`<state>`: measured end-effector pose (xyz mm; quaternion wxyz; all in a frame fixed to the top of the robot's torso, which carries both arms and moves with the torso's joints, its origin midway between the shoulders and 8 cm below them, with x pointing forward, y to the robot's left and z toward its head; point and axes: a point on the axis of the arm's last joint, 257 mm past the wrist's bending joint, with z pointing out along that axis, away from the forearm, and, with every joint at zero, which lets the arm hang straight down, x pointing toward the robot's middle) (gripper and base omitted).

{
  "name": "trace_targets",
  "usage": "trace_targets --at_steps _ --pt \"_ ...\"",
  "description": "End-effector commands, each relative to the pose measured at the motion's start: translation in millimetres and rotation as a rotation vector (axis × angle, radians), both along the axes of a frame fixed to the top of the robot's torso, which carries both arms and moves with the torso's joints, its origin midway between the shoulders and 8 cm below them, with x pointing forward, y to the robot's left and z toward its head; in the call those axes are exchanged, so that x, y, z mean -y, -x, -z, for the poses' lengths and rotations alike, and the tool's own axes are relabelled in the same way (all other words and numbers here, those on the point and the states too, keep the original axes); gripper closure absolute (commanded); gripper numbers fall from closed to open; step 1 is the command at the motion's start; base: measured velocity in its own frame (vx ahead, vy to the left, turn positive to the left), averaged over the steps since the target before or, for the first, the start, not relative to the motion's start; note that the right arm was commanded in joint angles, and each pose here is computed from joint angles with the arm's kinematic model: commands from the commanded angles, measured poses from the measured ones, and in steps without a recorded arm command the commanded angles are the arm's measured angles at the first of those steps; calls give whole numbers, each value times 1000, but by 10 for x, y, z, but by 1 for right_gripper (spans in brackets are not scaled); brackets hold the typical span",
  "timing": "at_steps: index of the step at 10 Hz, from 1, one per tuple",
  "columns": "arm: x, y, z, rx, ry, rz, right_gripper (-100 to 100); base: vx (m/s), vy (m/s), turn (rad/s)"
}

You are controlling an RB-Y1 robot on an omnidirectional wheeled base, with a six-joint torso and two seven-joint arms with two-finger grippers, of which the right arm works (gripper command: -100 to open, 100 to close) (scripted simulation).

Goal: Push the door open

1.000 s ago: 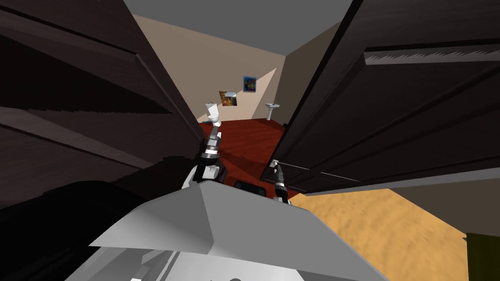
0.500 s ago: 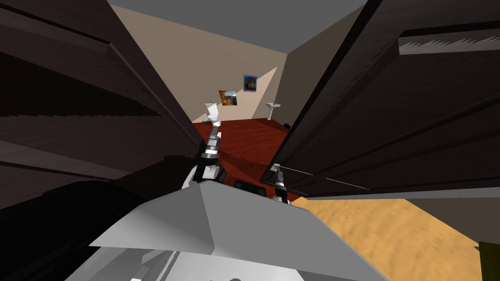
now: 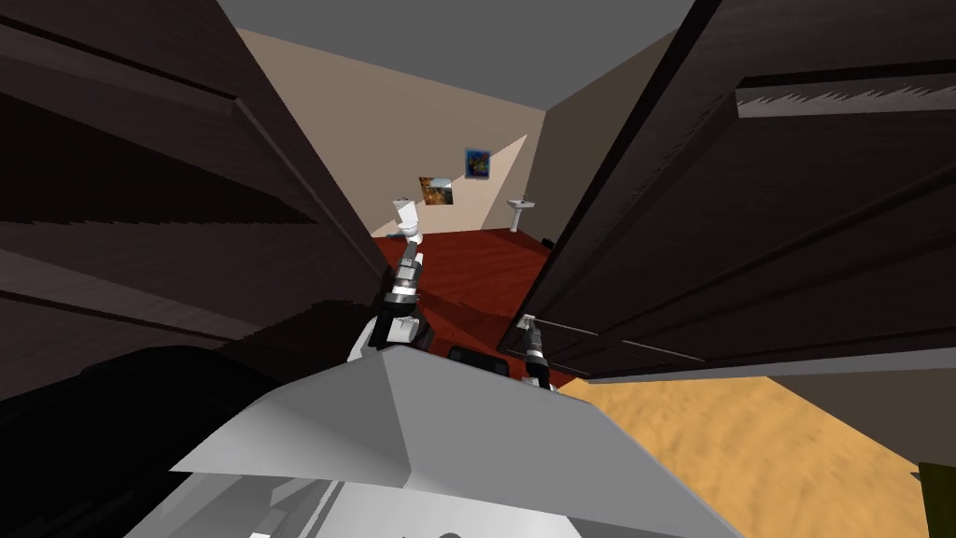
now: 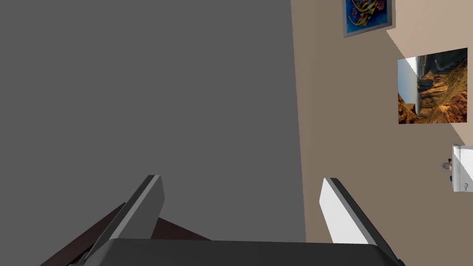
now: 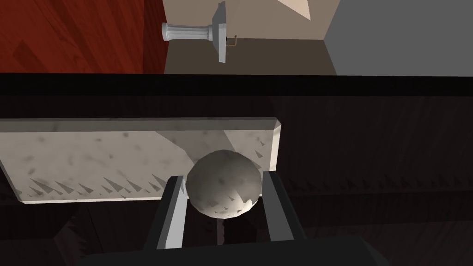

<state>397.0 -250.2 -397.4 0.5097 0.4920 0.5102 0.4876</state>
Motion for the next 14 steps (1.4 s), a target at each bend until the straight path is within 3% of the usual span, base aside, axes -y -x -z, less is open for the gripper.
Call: trace_targets --at_steps 1,7,11,12,13,14 --pt "115 -38 -43 8 9 20 100 183 68 -70" --pt "360 -106 -67 10 1 104 100 181 47 -59" --pt "398 -141 -61 9 -36 163 100 190 68 -82" --pt "400 -105 -26 0 -28 156 100 84 18 -25" --pt "589 -102 -59 6 -8 177 100 132 36 -40" --pt "657 -97 -66 6 -1 186 100 194 65 -64"
